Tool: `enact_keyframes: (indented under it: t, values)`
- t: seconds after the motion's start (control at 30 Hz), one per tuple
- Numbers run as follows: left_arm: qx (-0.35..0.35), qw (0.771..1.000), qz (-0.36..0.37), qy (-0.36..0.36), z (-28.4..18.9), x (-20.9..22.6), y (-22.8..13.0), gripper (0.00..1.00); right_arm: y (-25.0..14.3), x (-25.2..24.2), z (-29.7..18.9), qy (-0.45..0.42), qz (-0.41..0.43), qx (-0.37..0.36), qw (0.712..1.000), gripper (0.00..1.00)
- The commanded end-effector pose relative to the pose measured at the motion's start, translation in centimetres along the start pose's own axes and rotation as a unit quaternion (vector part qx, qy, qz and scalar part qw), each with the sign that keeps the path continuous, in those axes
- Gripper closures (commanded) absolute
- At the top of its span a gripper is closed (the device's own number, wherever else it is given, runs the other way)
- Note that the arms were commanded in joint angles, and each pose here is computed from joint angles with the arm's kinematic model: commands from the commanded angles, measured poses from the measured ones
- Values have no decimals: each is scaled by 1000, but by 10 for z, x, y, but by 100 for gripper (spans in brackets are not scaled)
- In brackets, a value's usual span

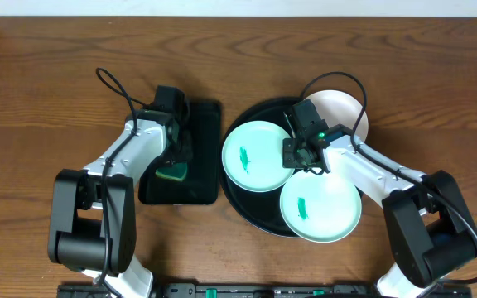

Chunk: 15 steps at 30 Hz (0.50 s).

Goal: Clean dirty plates on tray and stack at the side
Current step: 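Lift the green sponge slightly with the left gripper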

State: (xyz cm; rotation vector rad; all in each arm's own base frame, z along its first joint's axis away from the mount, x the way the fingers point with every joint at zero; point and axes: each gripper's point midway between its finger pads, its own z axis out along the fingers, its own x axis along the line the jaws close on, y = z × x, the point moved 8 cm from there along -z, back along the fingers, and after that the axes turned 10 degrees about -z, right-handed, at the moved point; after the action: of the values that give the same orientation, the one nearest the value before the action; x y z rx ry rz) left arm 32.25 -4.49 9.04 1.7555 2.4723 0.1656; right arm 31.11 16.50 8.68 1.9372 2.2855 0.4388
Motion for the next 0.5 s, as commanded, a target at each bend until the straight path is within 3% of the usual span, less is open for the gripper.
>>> enact_keyframes:
  t: [0.0,0.13,0.4,0.47]
  values:
    - [13,1000,-3,4,5,3,-7,60,-4,4,4,7,-4,6,1000,99]
    - [14,1000,-3,3,5,3,-8,64,-4,4,4,7,-4,6,1000,99]
    - [12,1000,-3,3,5,3,-7,92,-3,4,4,7,-4,6,1000,99]
    - [12,1000,-2,3,5,3,-7,92,-3,4,4,7,-4,6,1000,99]
